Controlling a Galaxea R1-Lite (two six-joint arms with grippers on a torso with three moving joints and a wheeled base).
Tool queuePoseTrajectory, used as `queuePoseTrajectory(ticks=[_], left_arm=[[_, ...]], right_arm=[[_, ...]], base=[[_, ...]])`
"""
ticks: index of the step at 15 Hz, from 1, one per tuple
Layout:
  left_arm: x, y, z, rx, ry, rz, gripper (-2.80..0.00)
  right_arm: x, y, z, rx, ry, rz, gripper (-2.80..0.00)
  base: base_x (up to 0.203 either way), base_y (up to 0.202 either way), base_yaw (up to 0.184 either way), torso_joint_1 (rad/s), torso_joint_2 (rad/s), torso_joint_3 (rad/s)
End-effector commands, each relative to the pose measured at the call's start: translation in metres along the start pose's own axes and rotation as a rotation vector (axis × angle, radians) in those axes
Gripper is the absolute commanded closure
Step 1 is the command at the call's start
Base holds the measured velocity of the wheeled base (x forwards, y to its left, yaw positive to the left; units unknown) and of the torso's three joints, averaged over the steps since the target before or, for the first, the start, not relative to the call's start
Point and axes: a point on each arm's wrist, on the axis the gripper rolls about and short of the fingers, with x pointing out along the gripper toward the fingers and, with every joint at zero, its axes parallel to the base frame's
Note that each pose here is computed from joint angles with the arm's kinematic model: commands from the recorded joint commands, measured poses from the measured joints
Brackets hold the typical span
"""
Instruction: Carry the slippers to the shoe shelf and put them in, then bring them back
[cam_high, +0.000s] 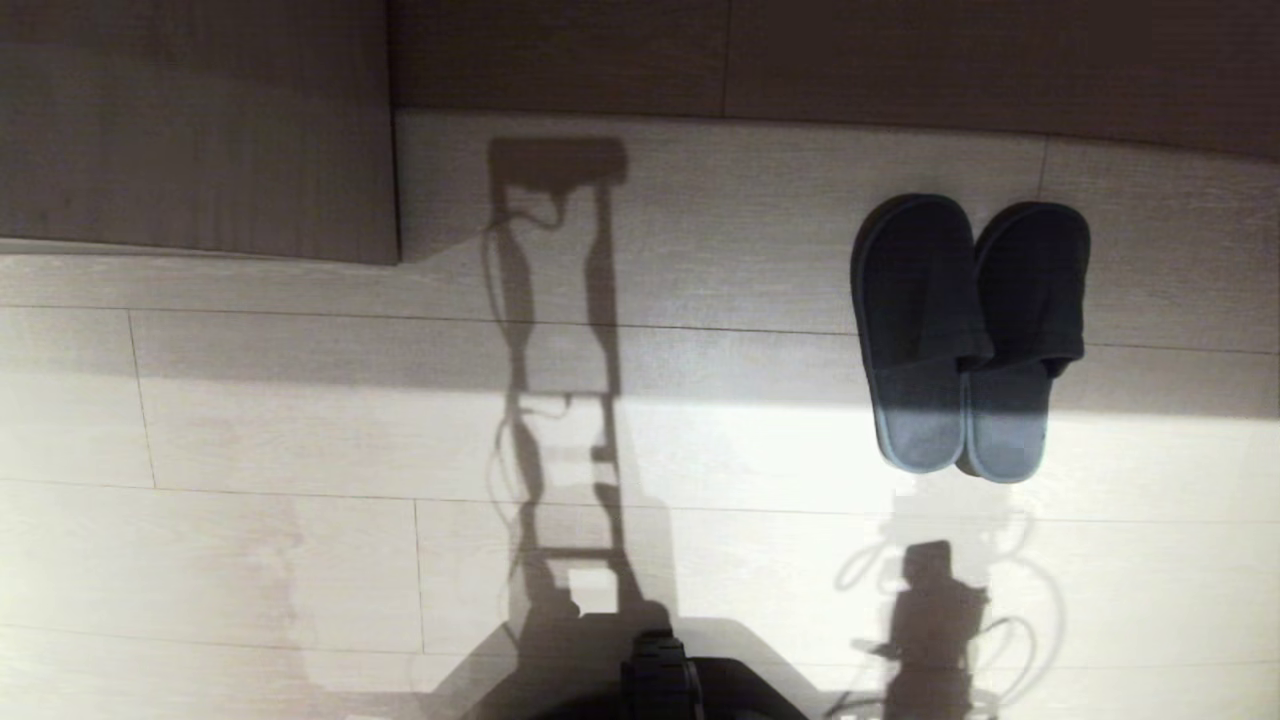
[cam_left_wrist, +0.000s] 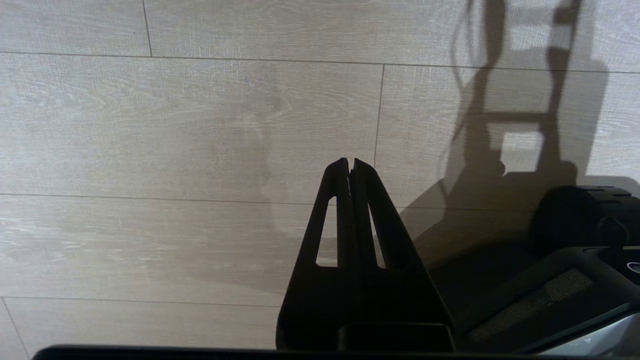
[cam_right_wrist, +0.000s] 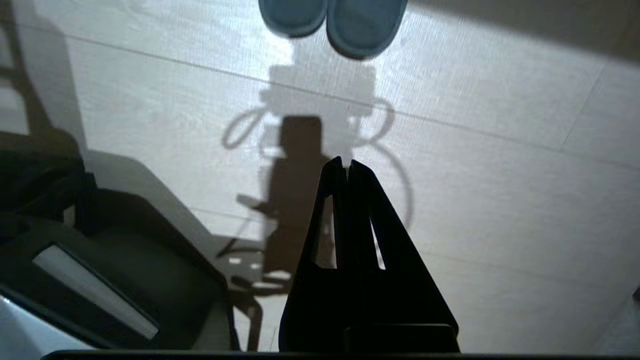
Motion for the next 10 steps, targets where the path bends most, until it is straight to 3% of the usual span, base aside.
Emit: queuePoseTrajectory(ticks=[1,5,10], left_arm=[[0.0,0.0,0.0,-0.001,-0.001,0.0,0.0],[0.0,0.0,0.0,-0.007,-0.001,0.002,0.0],[0.0001,0.0,0.0,-0.007,0.001,0.002,0.0]], right_arm=[[-0.0013,0.0005,-0.0031,0.002,0.007,0.004,0.0],[-0.0012,0.0005,-0.0041,0.063,0.013,0.0,0.0],[-0.0013,0.0005,-0.0039,0.07,0.011,-0.002,0.0]], base=[[0.0,0.0,0.0,0.002,0.0,0.041],[0.0,0.0,0.0,0.003,0.0,0.158],[0.0,0.0,0.0,0.001,0.0,0.204]])
